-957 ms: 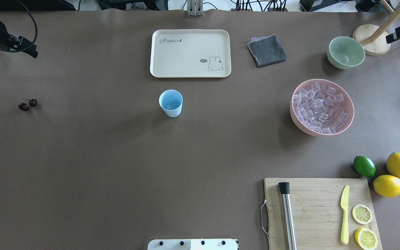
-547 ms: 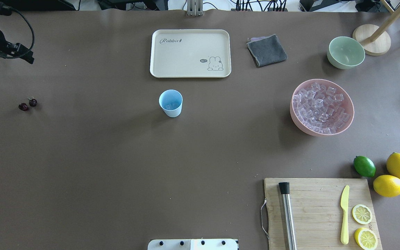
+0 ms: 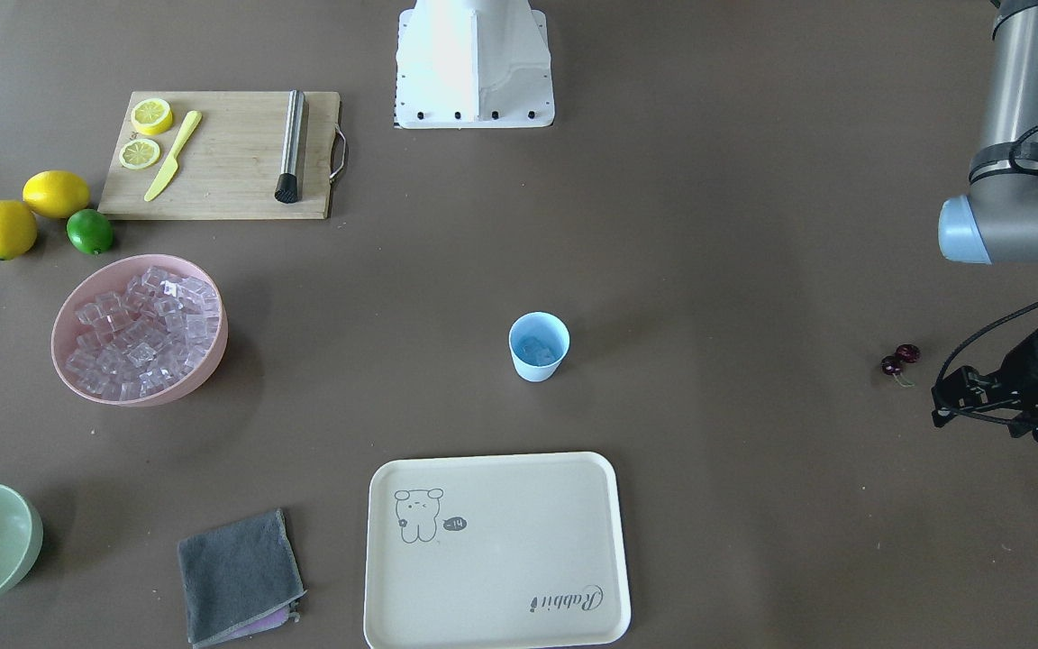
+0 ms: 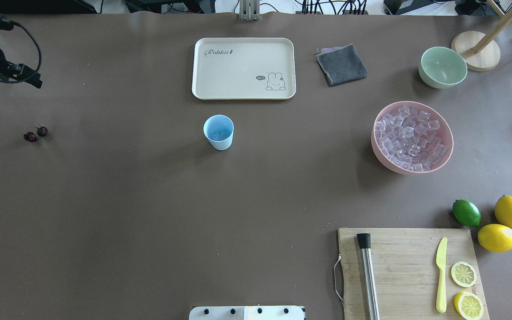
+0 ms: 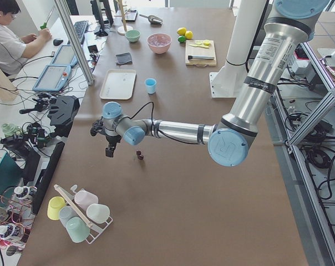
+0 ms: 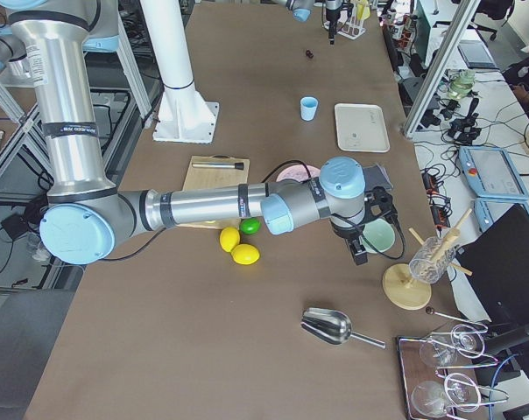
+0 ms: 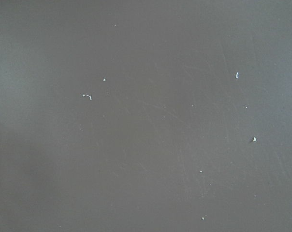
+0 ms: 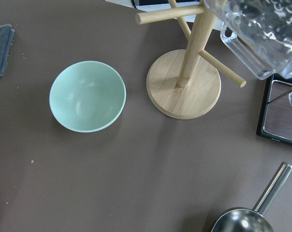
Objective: Put ice and cherries in cup
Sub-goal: 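Lower the left gripper onto the dark red cherries and grasp their stems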
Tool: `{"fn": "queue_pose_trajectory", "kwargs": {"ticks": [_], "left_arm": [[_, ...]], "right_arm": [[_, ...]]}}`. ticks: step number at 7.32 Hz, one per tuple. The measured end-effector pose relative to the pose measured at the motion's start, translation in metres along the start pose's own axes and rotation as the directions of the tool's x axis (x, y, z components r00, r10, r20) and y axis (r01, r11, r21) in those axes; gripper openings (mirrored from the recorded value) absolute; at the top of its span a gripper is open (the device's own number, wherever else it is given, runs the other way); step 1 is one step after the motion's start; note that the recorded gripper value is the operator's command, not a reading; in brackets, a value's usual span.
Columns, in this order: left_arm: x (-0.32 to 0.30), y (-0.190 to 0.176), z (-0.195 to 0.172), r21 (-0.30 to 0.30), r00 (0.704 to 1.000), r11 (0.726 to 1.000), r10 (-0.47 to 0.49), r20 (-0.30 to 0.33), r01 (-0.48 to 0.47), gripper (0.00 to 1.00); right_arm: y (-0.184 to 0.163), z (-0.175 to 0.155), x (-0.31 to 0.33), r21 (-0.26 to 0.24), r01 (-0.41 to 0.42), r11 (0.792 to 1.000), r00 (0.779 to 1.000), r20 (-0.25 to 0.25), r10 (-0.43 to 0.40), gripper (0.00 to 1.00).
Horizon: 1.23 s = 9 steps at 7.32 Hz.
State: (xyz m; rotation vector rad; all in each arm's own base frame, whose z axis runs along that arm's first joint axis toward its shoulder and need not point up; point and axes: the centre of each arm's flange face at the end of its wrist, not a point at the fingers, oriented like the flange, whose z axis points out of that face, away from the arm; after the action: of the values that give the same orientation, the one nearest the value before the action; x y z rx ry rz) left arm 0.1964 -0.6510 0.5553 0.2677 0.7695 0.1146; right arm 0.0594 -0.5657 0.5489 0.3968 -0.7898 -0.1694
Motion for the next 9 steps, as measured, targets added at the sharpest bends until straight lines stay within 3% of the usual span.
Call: {"fn": "queue_pose_trajectory", "kwargs": {"ticks": [2, 5, 8, 9], "left_arm": [[0.024, 0.021, 0.012, 0.001, 0.998, 0.999, -0.051, -0.037, 0.051, 0.97], [0.000, 0.081, 0.036, -0.009, 0.997, 0.998, -0.061, -0.055, 0.060, 0.97], [0.026, 0.101, 0.056, -0.032, 0.995, 0.999, -0.047, -0.085, 0.044, 0.97], [0.031, 0.104, 0.060, -0.040, 0.995, 0.998, -0.044, -0.088, 0.040, 0.92]], "right_arm": [[0.001, 0.000, 0.001, 0.000, 0.002, 1.000, 1.000, -0.004, -0.002, 1.00], [-0.002, -0.004, -0.001, 0.011, 0.013, 1.000, 1.000, -0.025, -0.013, 1.00], [-0.003, -0.006, -0.001, 0.016, 0.018, 1.000, 0.999, -0.030, -0.017, 1.00], [-0.003, -0.006, -0.001, 0.017, 0.018, 1.000, 0.999, -0.031, -0.018, 1.00]]}}
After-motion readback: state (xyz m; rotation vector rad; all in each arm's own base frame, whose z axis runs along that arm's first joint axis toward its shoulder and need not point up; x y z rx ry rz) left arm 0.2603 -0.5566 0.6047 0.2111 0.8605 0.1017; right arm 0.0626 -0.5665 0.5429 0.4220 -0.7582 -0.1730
